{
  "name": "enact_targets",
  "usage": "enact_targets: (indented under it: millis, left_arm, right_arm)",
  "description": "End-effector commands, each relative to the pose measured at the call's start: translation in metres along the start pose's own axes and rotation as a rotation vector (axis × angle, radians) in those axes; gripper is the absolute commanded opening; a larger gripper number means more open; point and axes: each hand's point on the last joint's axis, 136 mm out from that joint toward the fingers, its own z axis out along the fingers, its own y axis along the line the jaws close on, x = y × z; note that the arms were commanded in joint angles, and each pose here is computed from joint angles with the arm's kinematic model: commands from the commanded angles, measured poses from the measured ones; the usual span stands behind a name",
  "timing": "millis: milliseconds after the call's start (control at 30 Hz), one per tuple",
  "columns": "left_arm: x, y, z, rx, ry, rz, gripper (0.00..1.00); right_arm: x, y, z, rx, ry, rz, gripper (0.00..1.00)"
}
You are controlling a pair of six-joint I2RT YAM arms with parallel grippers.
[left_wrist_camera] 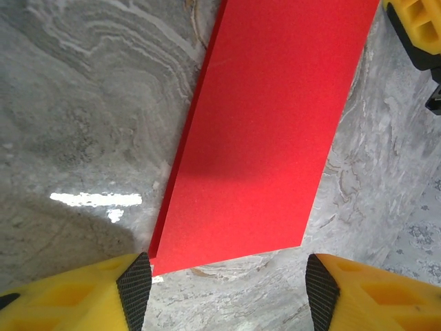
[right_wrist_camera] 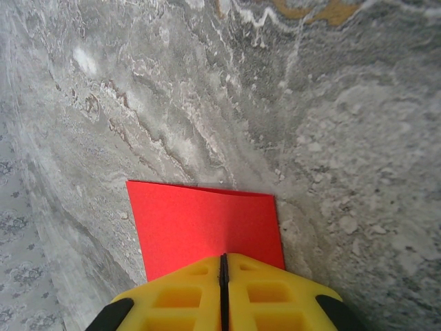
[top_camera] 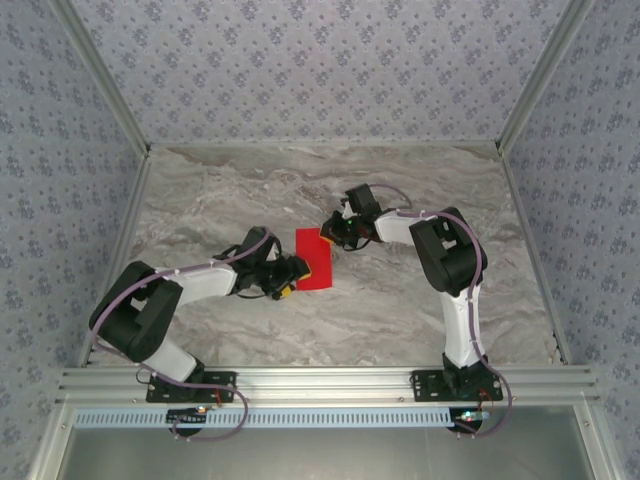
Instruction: Fold a paper plane with a square sheet of paper (pick it up from the middle)
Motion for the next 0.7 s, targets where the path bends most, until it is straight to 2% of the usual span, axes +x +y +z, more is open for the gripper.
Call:
enact_targets:
  millis: [0, 367, 667]
  left_arm:
    - [0.002, -0.009, 0.001, 0.004, 0.015, -0.003, 0.63]
    - [0.004, -0.011, 0.005, 0.002, 0.04, 0.023, 0.64]
    - [-0.002, -0.004, -0.007, -0.07, -0.012, 0.065, 0.68]
  right_arm:
    - [0.022, -0.047, 0.009, 0.133, 0.061, 0.072, 0.1]
    - [0.022, -0.048, 0.009, 0.137, 0.062, 0.073, 0.1]
    - [0.026, -0.053, 0.01, 0.151, 0.071, 0.075, 0.1]
